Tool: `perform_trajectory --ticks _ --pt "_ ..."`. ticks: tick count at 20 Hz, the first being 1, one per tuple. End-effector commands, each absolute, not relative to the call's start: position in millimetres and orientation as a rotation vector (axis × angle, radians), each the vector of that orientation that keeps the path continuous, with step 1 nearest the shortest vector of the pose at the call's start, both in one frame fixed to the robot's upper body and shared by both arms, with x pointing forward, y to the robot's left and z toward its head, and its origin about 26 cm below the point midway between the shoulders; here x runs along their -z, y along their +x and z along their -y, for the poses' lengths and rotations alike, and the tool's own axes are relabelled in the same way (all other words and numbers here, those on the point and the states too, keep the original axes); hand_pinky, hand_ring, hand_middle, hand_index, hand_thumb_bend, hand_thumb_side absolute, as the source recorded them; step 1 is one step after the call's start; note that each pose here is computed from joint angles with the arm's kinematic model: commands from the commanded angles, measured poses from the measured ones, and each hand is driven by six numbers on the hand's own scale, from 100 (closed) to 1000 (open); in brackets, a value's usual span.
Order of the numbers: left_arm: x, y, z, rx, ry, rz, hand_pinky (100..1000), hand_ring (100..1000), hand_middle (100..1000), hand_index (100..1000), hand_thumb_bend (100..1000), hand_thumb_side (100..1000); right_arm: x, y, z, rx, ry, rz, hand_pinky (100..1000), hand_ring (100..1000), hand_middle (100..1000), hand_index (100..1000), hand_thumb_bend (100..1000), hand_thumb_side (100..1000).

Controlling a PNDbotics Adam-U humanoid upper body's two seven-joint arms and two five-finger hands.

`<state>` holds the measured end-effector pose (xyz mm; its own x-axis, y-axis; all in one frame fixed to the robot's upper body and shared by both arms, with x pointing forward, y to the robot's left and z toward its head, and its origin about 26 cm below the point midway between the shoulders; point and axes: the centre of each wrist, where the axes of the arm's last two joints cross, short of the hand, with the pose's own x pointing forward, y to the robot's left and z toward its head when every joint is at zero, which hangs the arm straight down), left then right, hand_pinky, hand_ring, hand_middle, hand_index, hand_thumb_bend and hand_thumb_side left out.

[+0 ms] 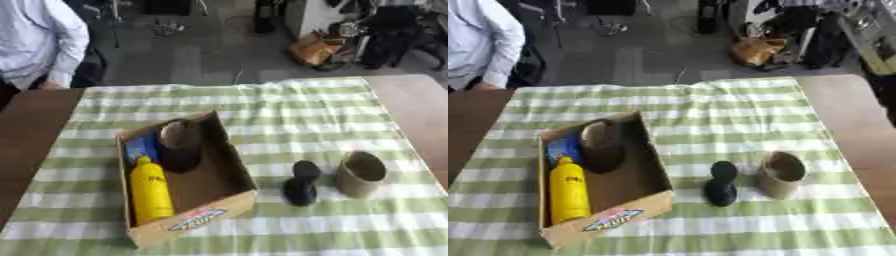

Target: Pick up objects on the table and place them in the box.

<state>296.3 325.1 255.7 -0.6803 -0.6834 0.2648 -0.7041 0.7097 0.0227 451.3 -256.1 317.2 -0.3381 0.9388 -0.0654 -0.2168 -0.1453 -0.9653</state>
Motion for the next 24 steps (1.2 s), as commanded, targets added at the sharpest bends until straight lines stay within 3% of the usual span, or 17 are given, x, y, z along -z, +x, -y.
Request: perform_trajectory --ticks 1,6,9,13,24 --pt "-265 294 -324 -0.102 1.102 2.698 914 1000 1000 1000 100 985 -329 453 256 -1.633 -0.966 1.221 949 992 1000 990 323 1000" --pt "-265 295 -322 -0.103 1.091 2.699 913 1000 1000 1000 100 985 -318 462 251 -1.662 -0.94 1.155 962 1000 1000 1000 349 1000" --pt "-265 295 -322 -0.105 1.088 2.7 912 1000 1000 1000 100 985 -305 468 253 -1.688 -0.92 1.083 993 1000 1000 1000 426 1000" --pt "-264 294 -323 -0.107 1.088 2.696 912 1000 1000 1000 100 985 -285 472 265 -1.715 -0.909 0.993 1000 1000 1000 1000 457 1000" --pt "-265 294 -324 -0.111 1.09 2.696 909 1000 1000 1000 100 990 -245 454 308 -1.681 -0.892 0.939 983 1000 1000 1000 528 989"
